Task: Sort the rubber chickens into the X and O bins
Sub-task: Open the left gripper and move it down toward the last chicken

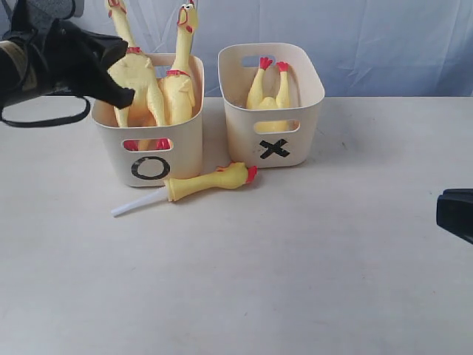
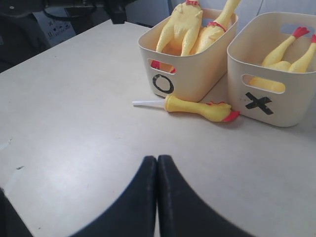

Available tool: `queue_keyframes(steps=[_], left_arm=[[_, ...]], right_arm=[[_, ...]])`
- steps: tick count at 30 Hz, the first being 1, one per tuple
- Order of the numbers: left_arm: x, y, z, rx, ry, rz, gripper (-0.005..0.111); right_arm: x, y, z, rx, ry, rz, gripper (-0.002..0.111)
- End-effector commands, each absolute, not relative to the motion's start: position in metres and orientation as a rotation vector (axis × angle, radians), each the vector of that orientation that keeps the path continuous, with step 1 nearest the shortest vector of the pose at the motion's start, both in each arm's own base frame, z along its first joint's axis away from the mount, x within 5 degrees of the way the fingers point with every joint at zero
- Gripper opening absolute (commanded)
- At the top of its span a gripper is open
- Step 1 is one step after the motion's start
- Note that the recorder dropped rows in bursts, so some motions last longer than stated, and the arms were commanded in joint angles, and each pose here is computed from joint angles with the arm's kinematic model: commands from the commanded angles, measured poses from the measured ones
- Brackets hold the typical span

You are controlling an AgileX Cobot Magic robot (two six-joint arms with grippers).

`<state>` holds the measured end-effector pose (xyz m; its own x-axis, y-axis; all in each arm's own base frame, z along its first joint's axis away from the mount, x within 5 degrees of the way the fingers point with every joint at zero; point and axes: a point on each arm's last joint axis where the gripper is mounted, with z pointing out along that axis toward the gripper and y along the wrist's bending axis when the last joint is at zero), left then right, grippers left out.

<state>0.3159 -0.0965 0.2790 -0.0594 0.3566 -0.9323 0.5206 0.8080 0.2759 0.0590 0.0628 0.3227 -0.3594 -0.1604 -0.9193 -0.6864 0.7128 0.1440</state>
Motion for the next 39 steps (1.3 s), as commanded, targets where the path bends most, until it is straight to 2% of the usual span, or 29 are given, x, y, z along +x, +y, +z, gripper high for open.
queue_keyframes(steps=[1, 5, 7, 9, 11, 15, 17, 26, 31, 39], left_arm=[[0.286, -0.092, 0.281, 0.84, 1.689, -0.104, 0.002], [0.269, -0.097, 0.281, 0.939, 1.701, -0.193, 0.003], [0.262, -0.101, 0.276, 1.035, 1.716, -0.261, 0.006], [0.257, -0.105, 0.267, 1.136, 1.747, -0.324, 0.013], [0.257, -0.106, 0.258, 1.121, 1.789, -0.369, 0.022], [0.259, -0.105, 0.24, 1.116, 1.86, -0.364, 0.043], [0.263, -0.101, 0.232, 1.095, 1.903, -0.319, 0.046], [0.28, -0.101, 0.179, 1.106, 2.086, -0.336, 0.047], [0.289, -0.096, 0.149, 1.136, 2.176, -0.247, 0.047], [0.306, -0.098, 0.13, 1.17, 2.198, -0.232, 0.047]], right_arm=[[0.059, 0.062, 0.323, -0.642, 1.88, 0.642, -0.001], [0.059, 0.062, 0.323, -0.642, 1.88, 0.642, -0.001], [0.059, 0.062, 0.323, -0.642, 1.88, 0.642, -0.001], [0.059, 0.062, 0.323, -0.642, 1.88, 0.642, -0.001], [0.059, 0.063, 0.323, -0.646, 1.884, 0.644, -0.001], [0.059, 0.062, 0.323, -0.645, 1.883, 0.644, -0.001], [0.059, 0.062, 0.323, -0.645, 1.883, 0.644, -0.001], [0.059, 0.062, 0.323, -0.645, 1.883, 0.644, -0.001], [0.059, 0.062, 0.323, -0.645, 1.883, 0.644, -0.001], [0.059, 0.062, 0.323, -0.642, 1.88, 0.642, -0.001]])
